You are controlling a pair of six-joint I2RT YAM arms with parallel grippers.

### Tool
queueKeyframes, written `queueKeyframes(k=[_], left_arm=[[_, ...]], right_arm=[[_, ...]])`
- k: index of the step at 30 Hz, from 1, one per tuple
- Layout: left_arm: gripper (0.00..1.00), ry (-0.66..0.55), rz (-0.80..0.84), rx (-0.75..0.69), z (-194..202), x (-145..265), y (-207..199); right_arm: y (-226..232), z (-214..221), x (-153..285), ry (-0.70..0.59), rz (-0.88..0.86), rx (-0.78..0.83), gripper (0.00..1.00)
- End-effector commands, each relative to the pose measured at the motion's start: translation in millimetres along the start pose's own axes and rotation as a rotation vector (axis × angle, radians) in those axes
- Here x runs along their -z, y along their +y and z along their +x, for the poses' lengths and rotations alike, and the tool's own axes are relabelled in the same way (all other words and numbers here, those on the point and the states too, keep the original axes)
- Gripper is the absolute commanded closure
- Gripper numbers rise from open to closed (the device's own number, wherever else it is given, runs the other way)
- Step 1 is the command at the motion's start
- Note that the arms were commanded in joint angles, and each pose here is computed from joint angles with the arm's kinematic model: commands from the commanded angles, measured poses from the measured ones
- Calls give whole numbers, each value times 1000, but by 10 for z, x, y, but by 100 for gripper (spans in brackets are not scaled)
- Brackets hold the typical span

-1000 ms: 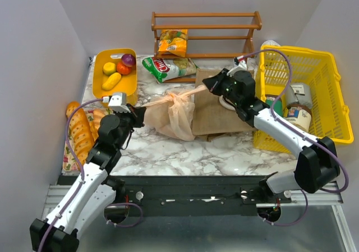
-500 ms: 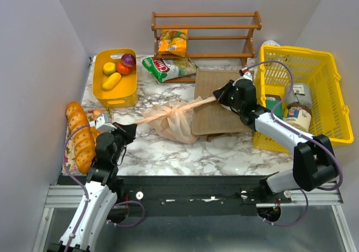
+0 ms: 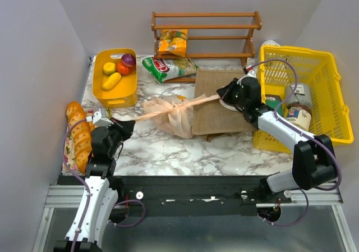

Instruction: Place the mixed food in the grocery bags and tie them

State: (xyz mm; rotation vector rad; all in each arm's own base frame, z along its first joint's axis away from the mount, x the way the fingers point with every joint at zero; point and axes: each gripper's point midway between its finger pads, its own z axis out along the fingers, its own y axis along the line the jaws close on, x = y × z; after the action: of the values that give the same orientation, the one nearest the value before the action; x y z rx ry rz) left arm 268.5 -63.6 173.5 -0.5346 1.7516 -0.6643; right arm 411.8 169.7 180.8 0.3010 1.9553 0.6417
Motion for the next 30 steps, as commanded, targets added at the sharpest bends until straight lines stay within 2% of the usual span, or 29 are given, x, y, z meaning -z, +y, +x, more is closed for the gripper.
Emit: queueKeyframes(k=[1,10,14,15,16,18,19,20,21,22,23,24,25,27,28,30], left_arm=[[100,-132,-329,51,-97,74,902],[100,-144,-311,33,-228,103,854],[99,-144,-293,-1,-350,136,723],[90,-141,-295,-10,-367,149,707],[64,-153,-283,-19,-453,162,629],[39,-133,-255,-38,-478,174,533],[23,-142,-231,-56,-555,186,437],[18,-124,-201,-77,-562,190,360],[3,-88,-212,-103,-536,194,366],[1,-92,-202,-174,-667,226,266],[1,-74,-213,-216,-697,240,258],[1,-19,-267,-242,-653,251,353],[1,-29,-268,-283,-790,278,267],[1,30,-285,-393,-812,264,303],[1,18,-284,-420,-901,261,256],[1,9,-263,-418,-956,161,207]], right_arm=[[-1002,-615,38,-219,327,20,99],[-889,-693,19,-212,279,50,99],[-568,-750,0,-174,127,133,99],[-505,-742,-10,-159,97,151,99],[-431,-736,-6,-141,58,179,99],[-153,-734,10,-102,-72,223,62],[-71,-735,26,-91,-114,252,45],[63,-730,64,-73,-179,270,26],[130,-740,92,-70,-204,286,21],[189,-738,116,-68,-228,320,8],[303,-714,182,-57,-266,347,1],[406,-750,220,-63,-289,374,0],[474,-757,253,-68,-306,433,0],[698,-622,313,-35,-352,510,0],[840,-646,337,-46,-379,582,0],[1090,-338,310,26,-432,654,0]])
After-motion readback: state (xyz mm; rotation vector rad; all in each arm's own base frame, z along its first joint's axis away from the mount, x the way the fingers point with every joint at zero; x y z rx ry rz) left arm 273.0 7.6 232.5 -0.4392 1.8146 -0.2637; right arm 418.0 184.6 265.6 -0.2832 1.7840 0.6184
